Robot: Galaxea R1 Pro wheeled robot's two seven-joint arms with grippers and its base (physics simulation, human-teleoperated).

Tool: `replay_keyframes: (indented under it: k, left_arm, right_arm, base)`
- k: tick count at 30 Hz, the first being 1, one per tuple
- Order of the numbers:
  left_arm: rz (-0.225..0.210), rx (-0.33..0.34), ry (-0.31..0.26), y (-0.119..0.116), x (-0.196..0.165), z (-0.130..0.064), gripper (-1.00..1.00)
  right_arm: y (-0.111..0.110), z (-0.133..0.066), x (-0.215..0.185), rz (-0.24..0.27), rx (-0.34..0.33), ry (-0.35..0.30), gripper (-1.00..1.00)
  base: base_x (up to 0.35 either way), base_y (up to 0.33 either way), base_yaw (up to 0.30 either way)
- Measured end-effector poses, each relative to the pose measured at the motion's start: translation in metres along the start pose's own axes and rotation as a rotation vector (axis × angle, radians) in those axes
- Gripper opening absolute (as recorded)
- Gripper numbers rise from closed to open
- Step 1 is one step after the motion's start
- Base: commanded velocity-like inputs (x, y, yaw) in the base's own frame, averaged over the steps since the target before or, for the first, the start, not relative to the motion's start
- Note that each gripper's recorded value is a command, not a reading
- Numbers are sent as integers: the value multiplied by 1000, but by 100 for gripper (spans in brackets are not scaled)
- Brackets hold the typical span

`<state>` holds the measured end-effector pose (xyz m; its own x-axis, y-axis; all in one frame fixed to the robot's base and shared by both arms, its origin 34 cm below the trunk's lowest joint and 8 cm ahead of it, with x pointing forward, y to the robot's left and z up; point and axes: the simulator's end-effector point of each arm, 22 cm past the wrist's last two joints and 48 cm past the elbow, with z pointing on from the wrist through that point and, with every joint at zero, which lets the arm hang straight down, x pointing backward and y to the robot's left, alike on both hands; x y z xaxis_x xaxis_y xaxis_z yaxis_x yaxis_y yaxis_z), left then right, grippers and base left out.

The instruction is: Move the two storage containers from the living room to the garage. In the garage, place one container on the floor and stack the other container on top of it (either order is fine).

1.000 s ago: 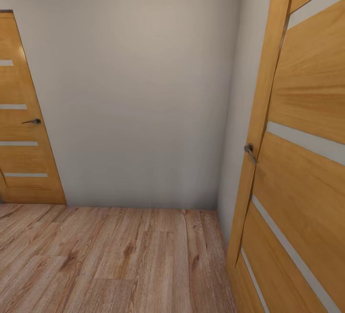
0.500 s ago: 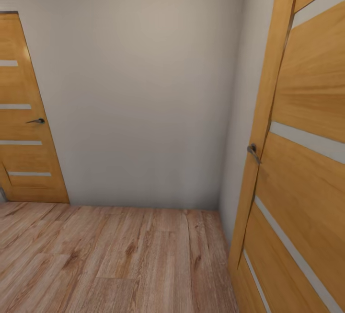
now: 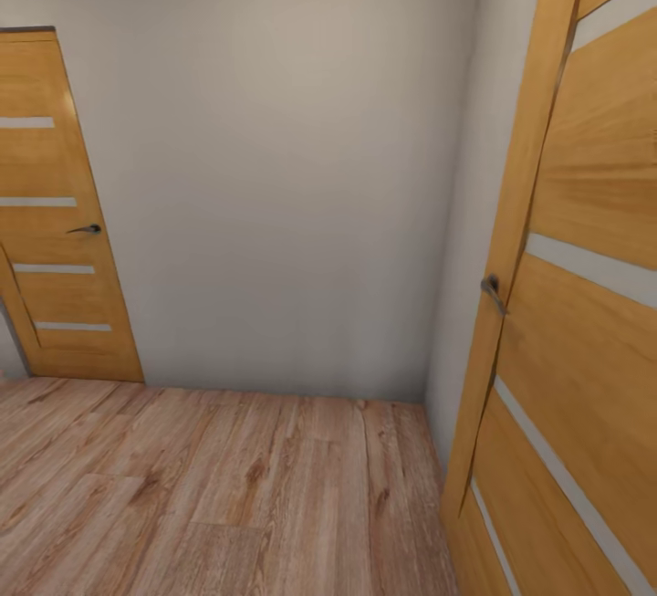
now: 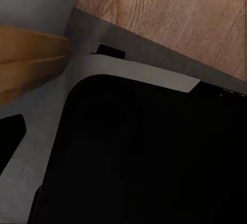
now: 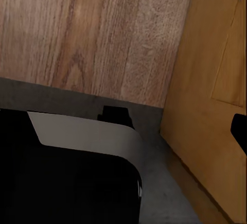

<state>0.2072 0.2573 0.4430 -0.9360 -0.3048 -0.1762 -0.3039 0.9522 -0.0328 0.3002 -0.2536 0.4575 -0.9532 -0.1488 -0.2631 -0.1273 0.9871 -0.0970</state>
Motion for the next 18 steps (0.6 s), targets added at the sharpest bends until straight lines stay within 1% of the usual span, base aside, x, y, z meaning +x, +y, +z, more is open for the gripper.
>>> replay_keyframes:
  k: [5, 18]
  left_arm:
    - [-1, 0, 0, 0, 0, 0, 100]
    - [-2, -1, -1, 1, 0, 0, 100]
  right_arm:
    - [0, 0, 0, 0, 0, 0, 100]
    - [-2, 0, -2, -1, 8, -7, 100]
  base:
    - [0, -107, 1]
    - [0, -7, 0]
